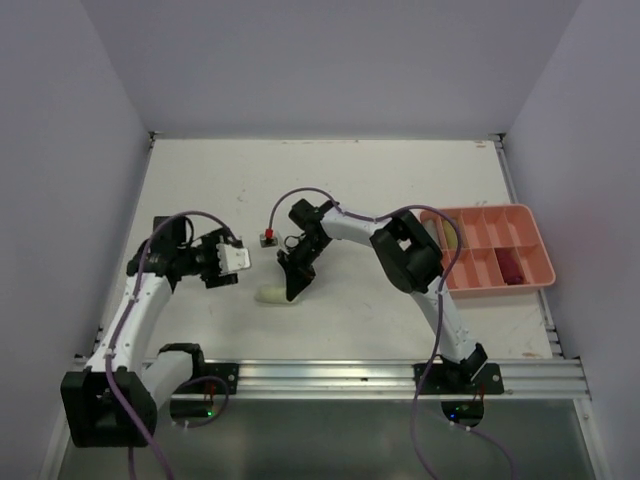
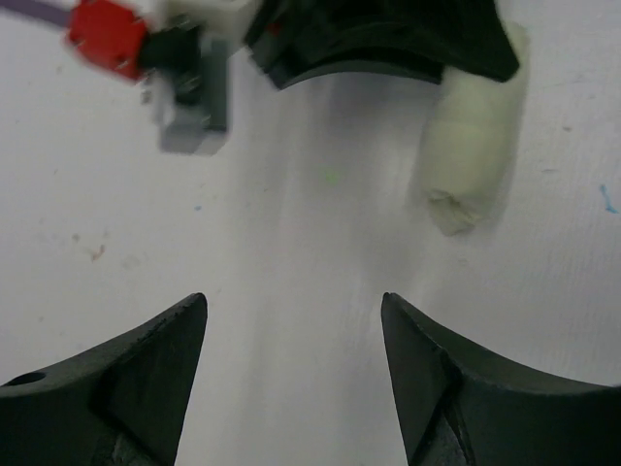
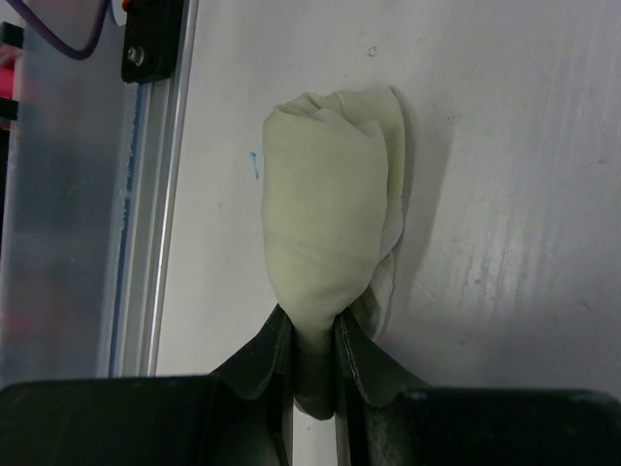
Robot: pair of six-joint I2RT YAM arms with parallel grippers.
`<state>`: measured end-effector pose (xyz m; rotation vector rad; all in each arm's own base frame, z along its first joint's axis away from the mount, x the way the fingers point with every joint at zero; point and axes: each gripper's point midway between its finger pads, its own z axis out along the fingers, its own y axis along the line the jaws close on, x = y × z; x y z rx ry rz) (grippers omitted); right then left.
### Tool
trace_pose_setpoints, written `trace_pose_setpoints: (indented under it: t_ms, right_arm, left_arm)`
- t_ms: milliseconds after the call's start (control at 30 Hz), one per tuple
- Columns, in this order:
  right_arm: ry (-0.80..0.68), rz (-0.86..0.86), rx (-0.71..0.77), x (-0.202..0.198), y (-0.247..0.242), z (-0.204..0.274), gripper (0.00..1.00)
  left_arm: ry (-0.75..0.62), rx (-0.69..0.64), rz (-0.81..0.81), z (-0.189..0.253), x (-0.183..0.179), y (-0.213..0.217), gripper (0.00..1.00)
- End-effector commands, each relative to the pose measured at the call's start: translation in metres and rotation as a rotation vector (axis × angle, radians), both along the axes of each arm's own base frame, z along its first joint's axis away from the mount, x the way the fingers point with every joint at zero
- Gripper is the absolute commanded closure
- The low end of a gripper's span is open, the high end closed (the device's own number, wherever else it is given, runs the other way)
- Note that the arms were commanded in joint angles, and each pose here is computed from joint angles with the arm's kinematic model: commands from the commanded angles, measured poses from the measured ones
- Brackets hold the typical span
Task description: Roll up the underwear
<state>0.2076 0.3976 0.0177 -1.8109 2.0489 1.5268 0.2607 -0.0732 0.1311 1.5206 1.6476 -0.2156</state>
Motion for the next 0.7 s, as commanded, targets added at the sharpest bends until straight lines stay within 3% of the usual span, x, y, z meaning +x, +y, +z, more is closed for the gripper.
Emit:
trace_pose_setpoints:
  t_ms: [0, 400, 667]
  right_arm:
    - [0.087, -0.006, -0.156, -0.015, -0.023, -0.031, 1.00]
    - [0.092, -0.005, -0.170, -0.013, -0.024, -0.034, 1.00]
    - [0.096, 0.005, -0.174, -0.014, -0.025, -0.035, 1.00]
  left_arm:
    - [-0.004, 0.120, -0.236, -0.035, -0.037, -0.027, 0.24]
    - [0.121, 0.119, -0.486, -0.073, -0.072, -0.084, 0.24]
    - [0.153, 0.125, -0.433, -0.094, -0.061, -0.092, 0.29]
